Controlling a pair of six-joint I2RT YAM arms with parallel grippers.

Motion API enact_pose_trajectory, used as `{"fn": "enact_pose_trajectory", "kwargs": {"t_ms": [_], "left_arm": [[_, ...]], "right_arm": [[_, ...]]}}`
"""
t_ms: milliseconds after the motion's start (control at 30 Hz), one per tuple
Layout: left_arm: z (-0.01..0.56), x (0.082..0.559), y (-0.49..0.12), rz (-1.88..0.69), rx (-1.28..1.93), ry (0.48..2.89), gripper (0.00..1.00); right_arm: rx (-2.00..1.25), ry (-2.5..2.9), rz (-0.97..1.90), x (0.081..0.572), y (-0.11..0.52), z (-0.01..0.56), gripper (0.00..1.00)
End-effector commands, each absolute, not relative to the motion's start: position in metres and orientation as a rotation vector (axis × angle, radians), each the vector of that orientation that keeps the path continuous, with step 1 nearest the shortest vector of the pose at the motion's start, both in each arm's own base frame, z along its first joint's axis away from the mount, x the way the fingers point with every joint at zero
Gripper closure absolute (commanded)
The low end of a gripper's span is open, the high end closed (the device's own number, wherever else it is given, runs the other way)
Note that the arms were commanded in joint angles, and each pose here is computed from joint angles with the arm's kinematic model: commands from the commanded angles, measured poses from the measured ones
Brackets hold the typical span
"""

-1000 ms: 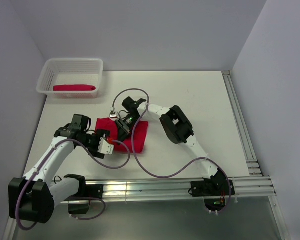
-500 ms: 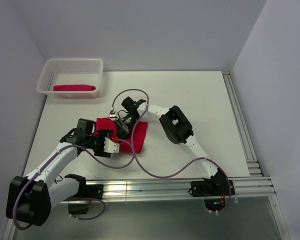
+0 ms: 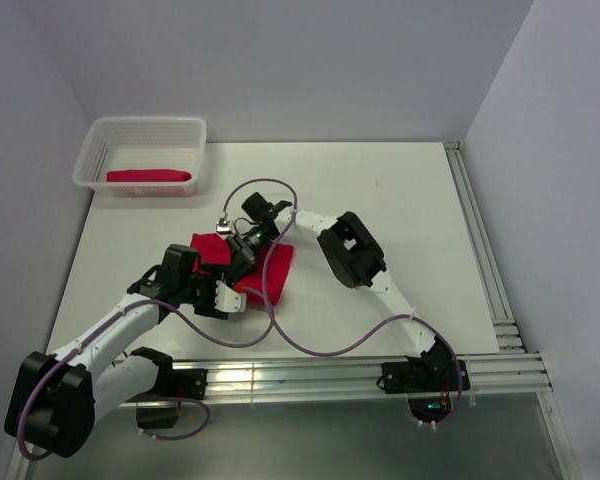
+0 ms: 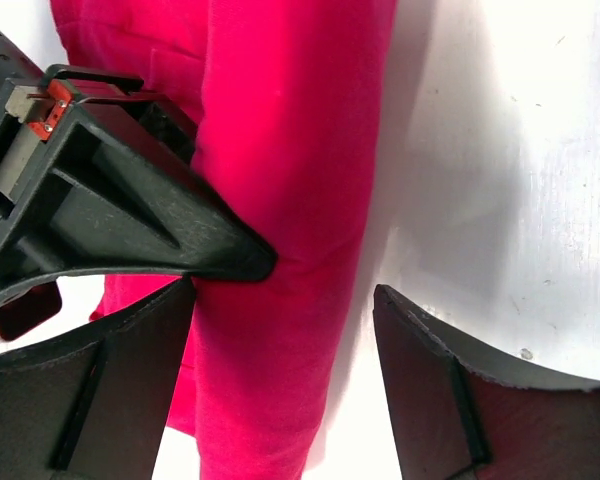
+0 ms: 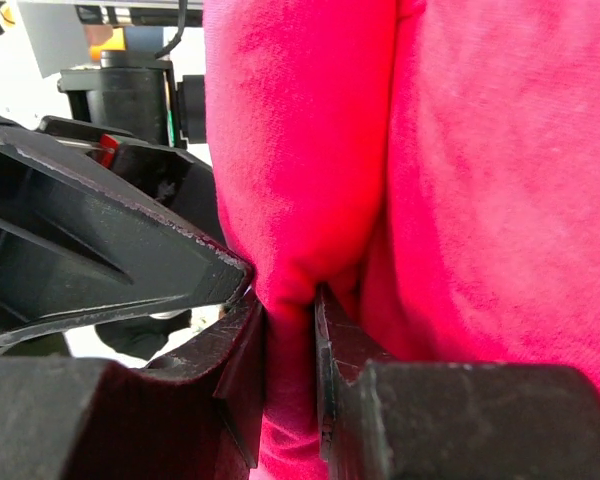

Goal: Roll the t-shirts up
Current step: Roll the tshirt

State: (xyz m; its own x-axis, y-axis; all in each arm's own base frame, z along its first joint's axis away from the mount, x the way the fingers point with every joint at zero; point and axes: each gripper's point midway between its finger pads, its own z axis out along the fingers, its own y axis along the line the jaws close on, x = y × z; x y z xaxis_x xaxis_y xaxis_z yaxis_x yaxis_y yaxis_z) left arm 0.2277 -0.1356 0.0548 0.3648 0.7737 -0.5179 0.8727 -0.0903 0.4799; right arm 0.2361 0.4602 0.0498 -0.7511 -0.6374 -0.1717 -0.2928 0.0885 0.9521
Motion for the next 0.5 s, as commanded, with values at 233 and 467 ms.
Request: {"fn": "enact_pose_trajectory", "kwargs": {"t_ms": [233, 467], "left_arm": [[0.044, 0.231, -0.13, -0.03, 1.809, 1.415, 0.22], [0.033, 0.229, -0.127, 0.017, 1.79, 1.417, 0.26]], "right_arm": [[0.846, -2.047, -1.771, 0.243, 0.467, 0.049, 1.0], [0.843, -2.034, -1.769, 0.24, 0.47, 0.05, 1.0]]}}
